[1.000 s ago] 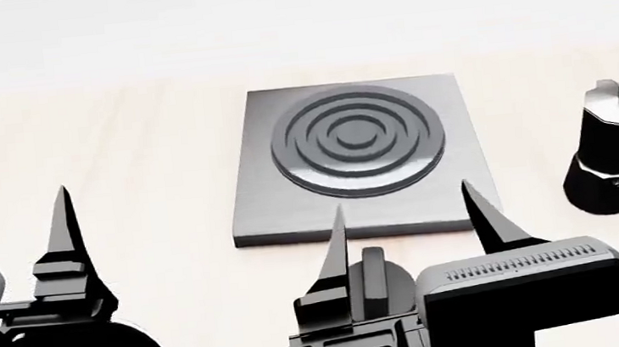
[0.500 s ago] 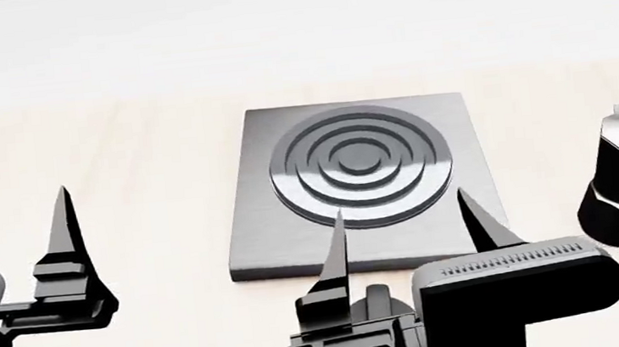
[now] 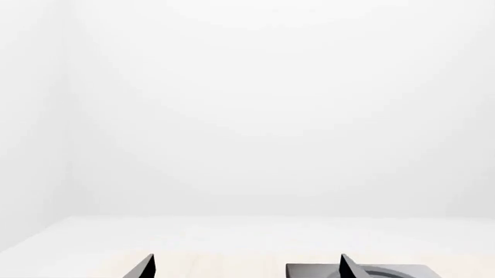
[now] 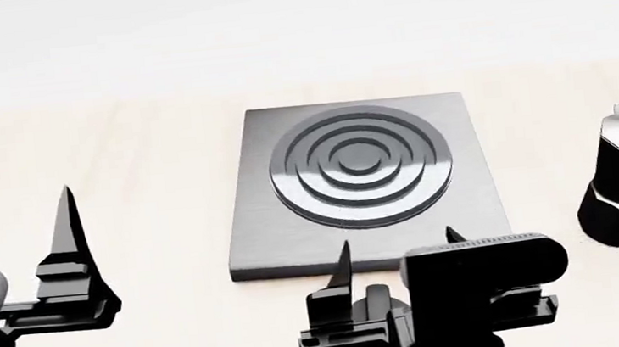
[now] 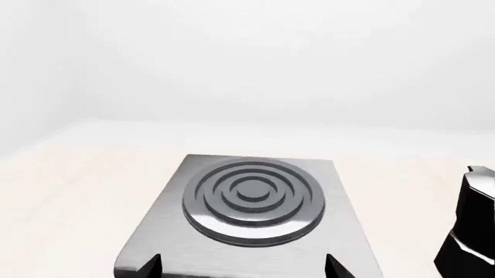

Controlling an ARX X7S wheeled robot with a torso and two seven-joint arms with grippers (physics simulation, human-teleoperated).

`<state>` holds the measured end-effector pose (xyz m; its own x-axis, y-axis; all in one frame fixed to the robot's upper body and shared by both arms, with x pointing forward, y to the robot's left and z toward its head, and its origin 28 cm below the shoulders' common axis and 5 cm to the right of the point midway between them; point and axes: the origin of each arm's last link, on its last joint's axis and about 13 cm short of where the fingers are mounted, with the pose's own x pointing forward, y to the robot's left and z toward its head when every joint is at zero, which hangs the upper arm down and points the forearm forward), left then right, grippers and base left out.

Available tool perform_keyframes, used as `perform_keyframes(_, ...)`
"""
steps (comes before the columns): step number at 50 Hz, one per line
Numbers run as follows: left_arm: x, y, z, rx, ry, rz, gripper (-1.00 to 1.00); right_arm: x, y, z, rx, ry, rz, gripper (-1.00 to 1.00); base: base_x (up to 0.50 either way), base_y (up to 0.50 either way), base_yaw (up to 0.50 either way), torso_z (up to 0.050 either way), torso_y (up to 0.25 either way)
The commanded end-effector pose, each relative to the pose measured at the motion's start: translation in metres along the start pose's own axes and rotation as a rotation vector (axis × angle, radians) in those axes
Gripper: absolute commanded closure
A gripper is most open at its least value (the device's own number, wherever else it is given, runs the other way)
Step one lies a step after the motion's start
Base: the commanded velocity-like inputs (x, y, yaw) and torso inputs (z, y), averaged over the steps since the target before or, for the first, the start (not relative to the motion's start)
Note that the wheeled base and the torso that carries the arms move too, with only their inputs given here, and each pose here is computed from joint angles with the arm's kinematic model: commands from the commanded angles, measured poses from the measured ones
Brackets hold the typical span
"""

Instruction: Turn on the stove.

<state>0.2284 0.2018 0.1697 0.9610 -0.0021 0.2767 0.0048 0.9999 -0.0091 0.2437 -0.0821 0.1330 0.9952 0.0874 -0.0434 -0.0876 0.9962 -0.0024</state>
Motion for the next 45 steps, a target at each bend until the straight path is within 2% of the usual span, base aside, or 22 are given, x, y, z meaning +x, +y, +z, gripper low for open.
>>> perform_keyframes(1, 0.000, -0.001, -0.001, -0.002, 0.000, -0.002, -1.00, 0.014, 0.000, -0.016, -0.011, 0.123, -0.009, -1.00, 0.00, 0.00, 0.00, 0.000, 0.000)
perform_keyframes(15, 0.002, -0.001, -0.002, 0.000, 0.003, -0.002, -1.00, 0.023, -0.001, -0.030, 0.019, 0.182, -0.021, -1.00, 0.00, 0.00, 0.00, 0.000, 0.000)
perform_keyframes(45, 0.002, 0.000, -0.003, 0.000, 0.005, 0.008, -1.00, 0.030, -0.001, -0.042, 0.012, 0.328, -0.014, -1.00, 0.00, 0.00, 0.00, 0.000, 0.000)
